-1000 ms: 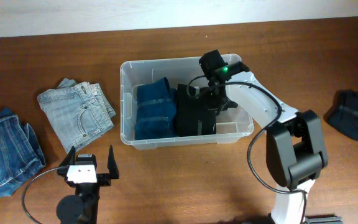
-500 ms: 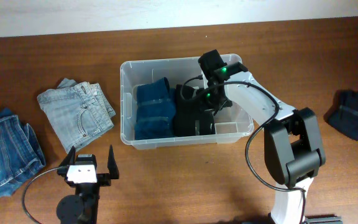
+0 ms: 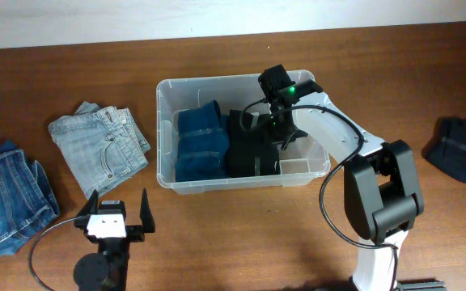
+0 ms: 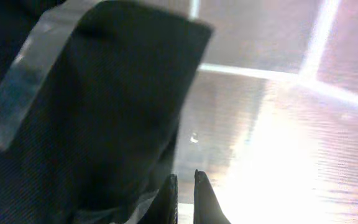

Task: Pack container
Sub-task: 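Press the black roll down beside the teal roll and release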

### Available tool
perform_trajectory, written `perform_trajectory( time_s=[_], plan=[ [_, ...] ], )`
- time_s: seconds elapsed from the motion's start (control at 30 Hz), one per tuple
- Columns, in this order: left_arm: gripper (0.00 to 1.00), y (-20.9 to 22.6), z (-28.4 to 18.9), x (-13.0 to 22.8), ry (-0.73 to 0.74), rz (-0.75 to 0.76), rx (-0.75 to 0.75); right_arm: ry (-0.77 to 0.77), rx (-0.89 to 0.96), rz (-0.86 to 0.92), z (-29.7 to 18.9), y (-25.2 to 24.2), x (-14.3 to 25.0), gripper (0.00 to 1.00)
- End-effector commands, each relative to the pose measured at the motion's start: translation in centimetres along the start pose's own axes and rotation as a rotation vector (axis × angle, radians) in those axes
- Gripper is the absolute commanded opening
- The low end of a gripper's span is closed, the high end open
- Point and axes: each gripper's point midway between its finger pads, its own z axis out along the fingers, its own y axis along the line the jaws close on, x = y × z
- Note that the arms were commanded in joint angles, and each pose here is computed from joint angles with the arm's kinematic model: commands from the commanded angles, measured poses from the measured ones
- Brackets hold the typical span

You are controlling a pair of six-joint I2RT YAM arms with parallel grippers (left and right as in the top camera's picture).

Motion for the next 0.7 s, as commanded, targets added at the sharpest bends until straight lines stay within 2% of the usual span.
perform_trajectory(
  time_s=[0.0, 0.27, 0.67],
  plan=[
    [1.0, 0.2, 0.1, 0.3, 0.002, 0.015, -0.009, -0.069, 0.114, 0.082, -0.4, -1.8, -1.6, 0.04],
    [1.0, 0.2, 0.1, 0.3, 0.002, 0.015, -0.009, -0.147, 0.084, 0.133, -0.4, -1.3, -3.5, 0.04],
    [1.0, 0.2, 0.1, 0.3, 0.002, 0.015, -0.009, -0.103, 0.091, 0.176, 2.2, -1.1, -2.8, 0.04]
  ],
)
